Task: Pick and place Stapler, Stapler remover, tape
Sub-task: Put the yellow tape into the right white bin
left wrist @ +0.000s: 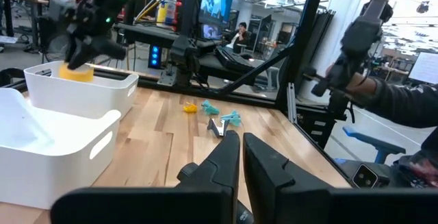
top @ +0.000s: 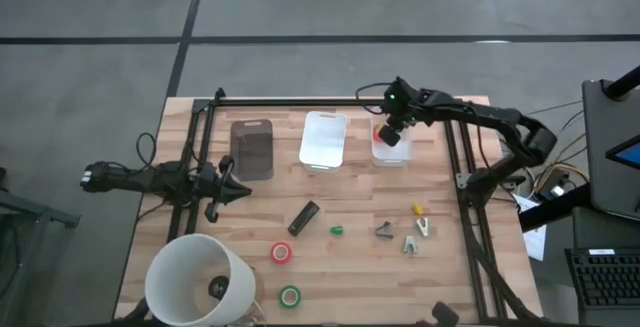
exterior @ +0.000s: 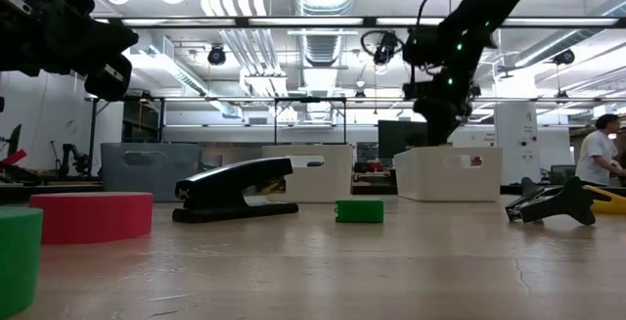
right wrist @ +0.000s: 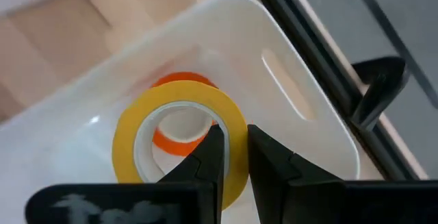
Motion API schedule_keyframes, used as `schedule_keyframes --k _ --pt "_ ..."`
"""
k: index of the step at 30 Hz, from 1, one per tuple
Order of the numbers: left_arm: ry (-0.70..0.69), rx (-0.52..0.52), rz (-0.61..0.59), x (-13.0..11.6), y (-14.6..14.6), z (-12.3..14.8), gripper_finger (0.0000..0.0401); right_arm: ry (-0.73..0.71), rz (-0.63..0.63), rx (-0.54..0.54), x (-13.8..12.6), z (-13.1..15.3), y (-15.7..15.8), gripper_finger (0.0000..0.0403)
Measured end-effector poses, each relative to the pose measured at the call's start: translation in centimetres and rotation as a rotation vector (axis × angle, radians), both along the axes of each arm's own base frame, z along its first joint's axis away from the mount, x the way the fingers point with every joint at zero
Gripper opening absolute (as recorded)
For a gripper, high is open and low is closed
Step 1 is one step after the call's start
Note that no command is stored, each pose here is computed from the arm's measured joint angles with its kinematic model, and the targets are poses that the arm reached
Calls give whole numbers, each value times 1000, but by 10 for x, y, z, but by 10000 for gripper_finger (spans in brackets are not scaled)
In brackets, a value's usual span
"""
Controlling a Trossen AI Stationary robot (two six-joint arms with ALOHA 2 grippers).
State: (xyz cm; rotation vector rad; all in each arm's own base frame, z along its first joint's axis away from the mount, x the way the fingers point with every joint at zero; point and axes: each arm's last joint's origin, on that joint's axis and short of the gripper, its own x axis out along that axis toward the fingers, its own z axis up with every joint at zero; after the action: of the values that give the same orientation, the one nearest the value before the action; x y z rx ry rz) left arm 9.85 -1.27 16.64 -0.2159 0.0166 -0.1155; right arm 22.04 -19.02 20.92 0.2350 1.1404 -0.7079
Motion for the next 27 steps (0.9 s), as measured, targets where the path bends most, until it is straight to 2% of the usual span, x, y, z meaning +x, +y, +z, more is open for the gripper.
schedule_keyframes --k 9,27 --pt "0 0 0 0 0 0 23 -4 -13 71 3 -26 -17 45" --pt "0 0 0 0 0 0 25 -13 -23 58 4 -34 -18 52"
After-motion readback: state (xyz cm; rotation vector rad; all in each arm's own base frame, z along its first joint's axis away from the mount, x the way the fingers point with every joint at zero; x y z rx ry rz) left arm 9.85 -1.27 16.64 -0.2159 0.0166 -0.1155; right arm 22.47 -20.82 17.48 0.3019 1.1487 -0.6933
